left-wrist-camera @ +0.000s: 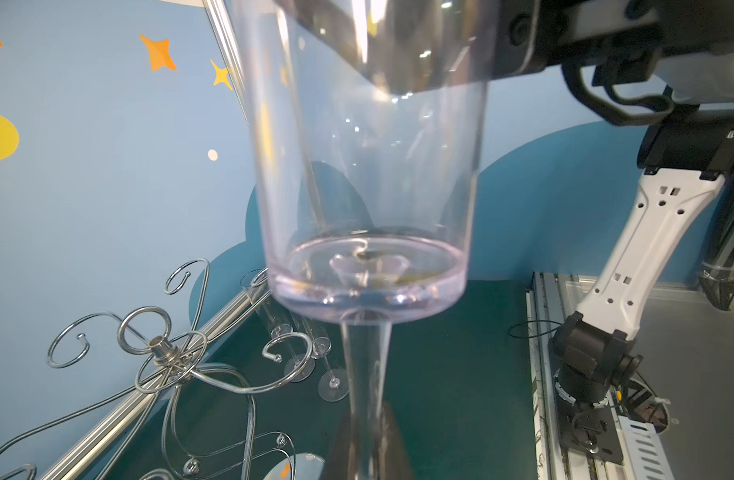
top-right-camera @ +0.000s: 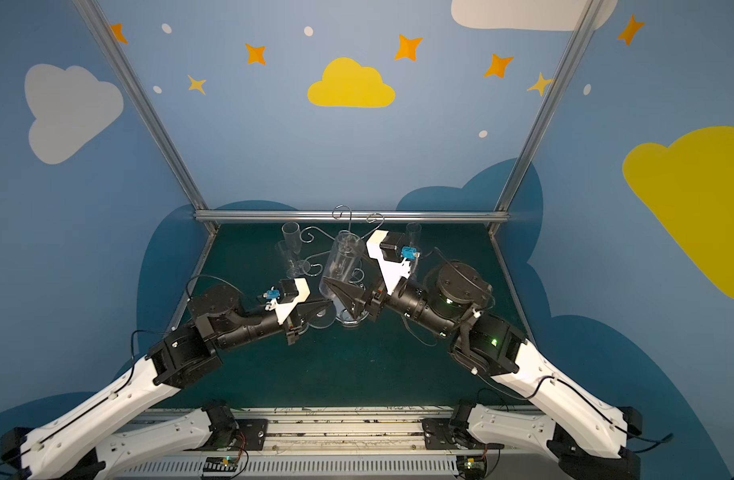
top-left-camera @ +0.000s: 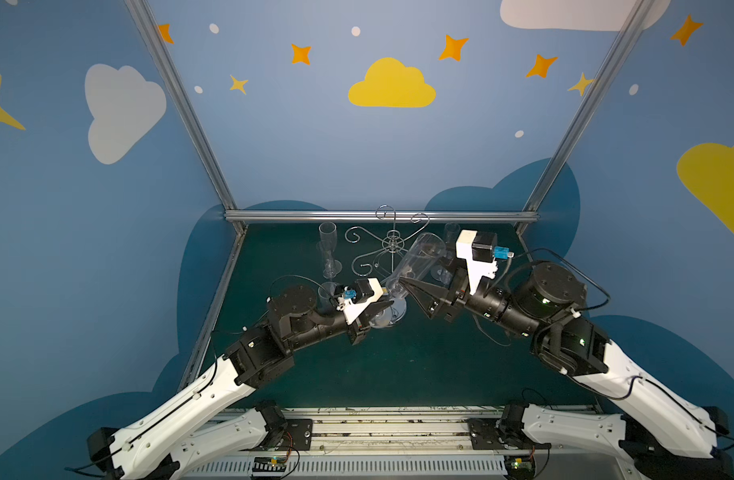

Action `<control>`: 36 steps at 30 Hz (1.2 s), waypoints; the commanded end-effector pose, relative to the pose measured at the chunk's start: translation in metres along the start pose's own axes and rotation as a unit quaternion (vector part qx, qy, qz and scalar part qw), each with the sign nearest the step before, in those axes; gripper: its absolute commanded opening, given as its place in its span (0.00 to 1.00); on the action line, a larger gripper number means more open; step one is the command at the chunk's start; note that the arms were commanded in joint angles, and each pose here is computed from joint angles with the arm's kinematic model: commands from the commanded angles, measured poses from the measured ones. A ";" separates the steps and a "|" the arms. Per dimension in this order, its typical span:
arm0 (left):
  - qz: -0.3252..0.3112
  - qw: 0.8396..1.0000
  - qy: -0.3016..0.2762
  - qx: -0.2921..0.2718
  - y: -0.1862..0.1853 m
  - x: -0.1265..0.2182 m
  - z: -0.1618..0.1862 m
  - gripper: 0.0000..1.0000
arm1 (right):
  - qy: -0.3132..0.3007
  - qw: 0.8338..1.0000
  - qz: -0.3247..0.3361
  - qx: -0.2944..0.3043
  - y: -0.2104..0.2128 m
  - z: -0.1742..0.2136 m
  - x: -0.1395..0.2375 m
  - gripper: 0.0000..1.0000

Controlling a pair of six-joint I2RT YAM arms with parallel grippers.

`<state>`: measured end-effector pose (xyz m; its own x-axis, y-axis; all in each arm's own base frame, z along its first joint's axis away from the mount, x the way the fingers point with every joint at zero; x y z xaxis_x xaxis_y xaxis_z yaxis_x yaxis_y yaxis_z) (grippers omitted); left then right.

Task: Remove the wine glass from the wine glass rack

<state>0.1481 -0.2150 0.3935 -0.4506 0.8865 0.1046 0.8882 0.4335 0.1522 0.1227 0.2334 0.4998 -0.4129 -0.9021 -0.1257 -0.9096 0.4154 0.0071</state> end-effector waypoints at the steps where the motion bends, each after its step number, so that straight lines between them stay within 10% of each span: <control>1: -0.014 1.000 0.006 -0.016 0.002 0.000 0.003 0.03 | -0.034 0.998 -0.032 -0.038 0.004 -0.017 0.004 0.82; 24: -0.006 0.999 0.024 -0.022 -0.003 -0.008 0.009 0.04 | -0.022 0.998 -0.021 -0.052 -0.006 0.002 -0.001 0.31; 36: -0.041 0.999 -0.005 0.005 -0.001 0.011 0.009 0.58 | 0.011 0.999 0.040 -0.004 -0.014 0.034 0.031 0.28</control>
<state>0.1445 -0.2104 0.3800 -0.4945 0.8599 0.1269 0.8653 0.4732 0.1653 0.1281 0.2204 0.4575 -0.4363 -0.8965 -0.0770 -0.8995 0.4324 0.0620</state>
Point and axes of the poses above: each gripper's point midway between its finger pads, its own x axis back along the fingers, its own y axis along the line the jaws close on, z = x × y, the point moved 7 cm from there along x, back along the fingers, and after that the axes turned 2 degrees about x, right-handed, at the moved point
